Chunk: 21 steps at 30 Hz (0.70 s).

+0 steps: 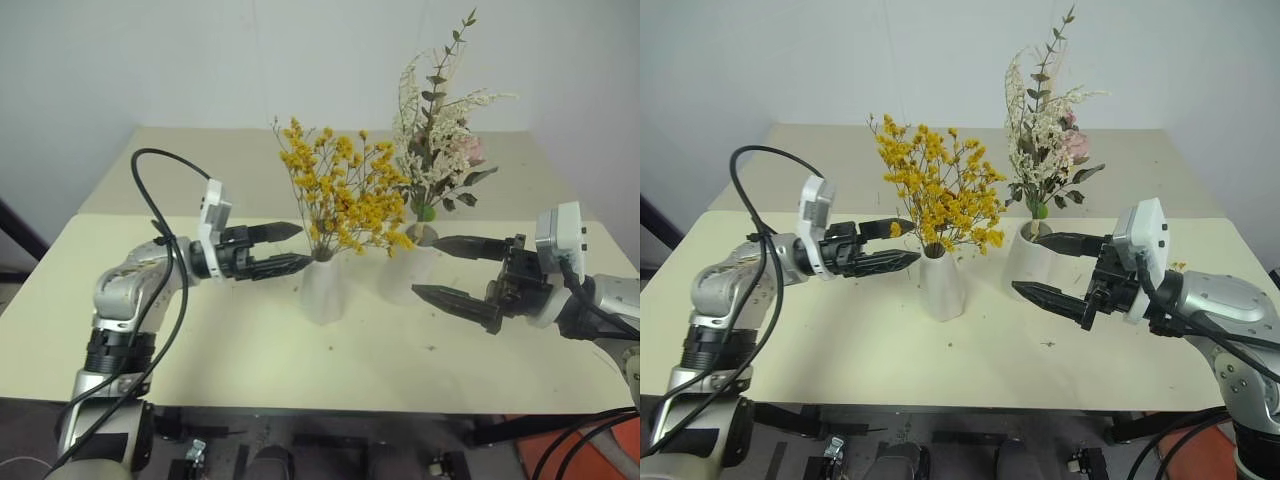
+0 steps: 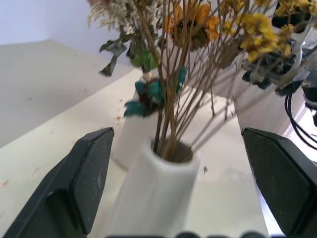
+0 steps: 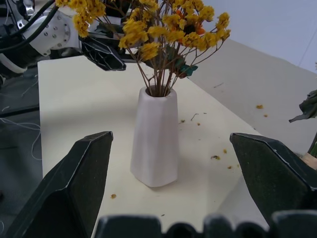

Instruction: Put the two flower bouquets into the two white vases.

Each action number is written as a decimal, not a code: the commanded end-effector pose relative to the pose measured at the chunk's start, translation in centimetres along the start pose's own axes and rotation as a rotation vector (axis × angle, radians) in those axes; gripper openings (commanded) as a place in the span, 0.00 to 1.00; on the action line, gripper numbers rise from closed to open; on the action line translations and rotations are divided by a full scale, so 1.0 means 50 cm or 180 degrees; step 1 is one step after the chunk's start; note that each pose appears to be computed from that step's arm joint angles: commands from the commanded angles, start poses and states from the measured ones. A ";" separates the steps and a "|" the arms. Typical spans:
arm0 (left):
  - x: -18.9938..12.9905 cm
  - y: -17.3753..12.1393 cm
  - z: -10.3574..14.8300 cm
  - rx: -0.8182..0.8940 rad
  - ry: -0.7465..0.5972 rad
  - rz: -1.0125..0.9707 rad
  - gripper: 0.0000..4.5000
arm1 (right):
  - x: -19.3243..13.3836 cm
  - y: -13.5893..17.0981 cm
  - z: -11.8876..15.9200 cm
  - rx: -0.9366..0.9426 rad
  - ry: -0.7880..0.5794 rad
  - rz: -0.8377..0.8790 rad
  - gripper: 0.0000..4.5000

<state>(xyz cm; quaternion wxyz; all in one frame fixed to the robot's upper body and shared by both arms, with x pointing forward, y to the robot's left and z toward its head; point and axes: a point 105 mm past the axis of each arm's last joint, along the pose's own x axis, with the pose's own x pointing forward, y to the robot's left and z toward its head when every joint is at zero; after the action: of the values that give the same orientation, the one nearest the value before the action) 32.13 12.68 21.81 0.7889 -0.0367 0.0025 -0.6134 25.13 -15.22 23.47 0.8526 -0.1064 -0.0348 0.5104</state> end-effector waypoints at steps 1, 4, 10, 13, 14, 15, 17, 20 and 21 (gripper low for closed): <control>-0.031 -0.003 0.031 0.0199 -0.0003 0.0050 1.00 | -0.010 0.001 0.027 -0.0184 -0.0124 -0.0030 1.00; -0.054 -0.002 0.036 0.0278 0.0090 0.0062 1.00 | -0.014 -0.003 0.024 -0.0173 -0.0102 -0.0059 1.00; -0.081 -0.036 0.049 0.0431 0.0236 -0.0244 1.00 | -0.033 -0.009 0.014 -0.0134 -0.0038 -0.0196 1.00; -0.088 -0.050 0.055 0.0475 0.0264 -0.0350 1.00 | -0.043 -0.012 0.011 -0.0121 -0.0008 -0.0264 1.00; -0.092 -0.054 0.057 0.0485 0.0271 -0.0377 1.00 | -0.048 -0.014 0.009 -0.0111 0.0006 -0.0299 1.00; -0.095 -0.058 0.059 0.0490 0.0277 -0.0391 1.00 | -0.052 -0.015 0.007 -0.0100 0.0017 -0.0324 1.00; -0.101 -0.065 0.061 0.0512 0.0303 -0.0422 1.00 | -0.059 -0.017 0.003 -0.0081 0.0046 -0.0367 1.00; -0.110 -0.075 0.059 0.0536 0.0390 -0.0484 1.00 | -0.070 -0.019 -0.006 -0.0047 0.0104 -0.0424 1.00; -0.113 -0.079 0.056 0.0557 0.0442 -0.0504 1.00 | -0.074 -0.019 -0.009 -0.0033 0.0126 -0.0448 1.00</control>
<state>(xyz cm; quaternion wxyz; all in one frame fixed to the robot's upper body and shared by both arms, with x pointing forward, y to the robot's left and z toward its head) 27.87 17.01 23.58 0.7435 0.0496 0.0175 -0.6667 24.60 -18.54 22.29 0.8852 -0.0957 -0.0078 0.4552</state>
